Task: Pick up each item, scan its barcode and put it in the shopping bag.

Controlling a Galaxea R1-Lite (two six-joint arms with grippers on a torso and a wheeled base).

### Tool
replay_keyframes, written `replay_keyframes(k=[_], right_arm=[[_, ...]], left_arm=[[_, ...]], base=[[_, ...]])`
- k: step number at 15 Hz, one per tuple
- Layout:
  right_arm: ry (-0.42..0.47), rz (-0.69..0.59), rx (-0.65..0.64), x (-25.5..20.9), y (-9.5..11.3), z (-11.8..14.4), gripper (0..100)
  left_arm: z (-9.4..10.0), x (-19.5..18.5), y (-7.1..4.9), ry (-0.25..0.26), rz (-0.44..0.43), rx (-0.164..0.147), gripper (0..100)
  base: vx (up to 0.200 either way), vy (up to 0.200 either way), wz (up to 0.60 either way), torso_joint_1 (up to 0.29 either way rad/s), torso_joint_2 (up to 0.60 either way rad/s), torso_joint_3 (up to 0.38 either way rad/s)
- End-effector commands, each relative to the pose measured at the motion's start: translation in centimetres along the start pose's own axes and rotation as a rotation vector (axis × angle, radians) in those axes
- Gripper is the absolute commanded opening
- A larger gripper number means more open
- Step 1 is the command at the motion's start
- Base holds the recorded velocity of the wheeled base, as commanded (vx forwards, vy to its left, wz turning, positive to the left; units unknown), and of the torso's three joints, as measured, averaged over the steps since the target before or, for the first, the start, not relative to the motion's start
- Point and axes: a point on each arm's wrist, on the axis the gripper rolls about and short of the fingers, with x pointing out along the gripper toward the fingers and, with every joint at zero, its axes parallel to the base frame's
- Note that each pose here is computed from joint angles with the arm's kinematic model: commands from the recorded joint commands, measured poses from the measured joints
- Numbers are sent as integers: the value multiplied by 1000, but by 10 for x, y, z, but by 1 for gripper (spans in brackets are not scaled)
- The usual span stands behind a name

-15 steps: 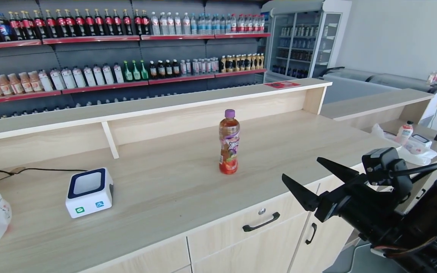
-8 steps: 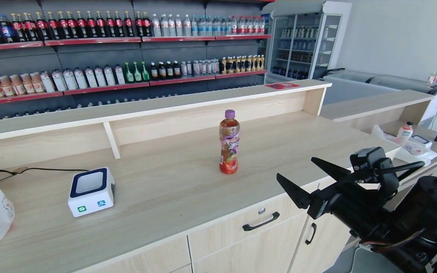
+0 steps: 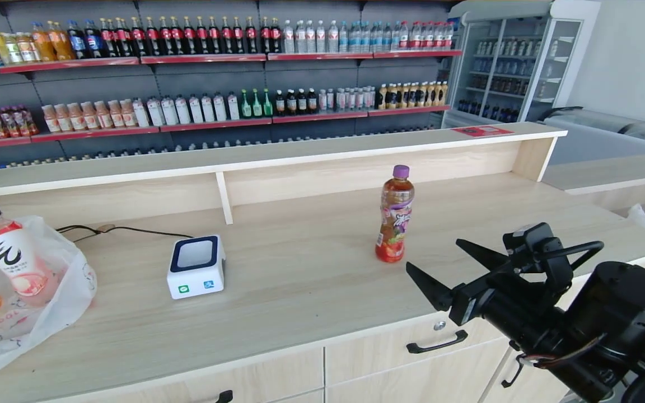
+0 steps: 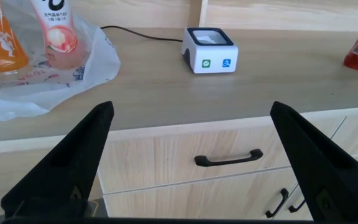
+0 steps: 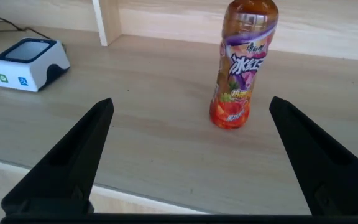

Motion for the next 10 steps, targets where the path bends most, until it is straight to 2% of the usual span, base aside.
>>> replay_keyframes(k=[1,5,10], right_arm=[[36,-36,-3,6,-9,-10,100],[61,-109,-3,29,-28,-24,100],[50,-108,-6,65,-28,-39,100]], left_arm=[[0,0,0,-1,0,-1,100],[0,0,0,-1,0,-2,100],[0,0,0,-2,0,-2,100]], base=[[0,0,0,0,0,0],[0,0,0,0,0,0],[0,0,0,0,0,0]])
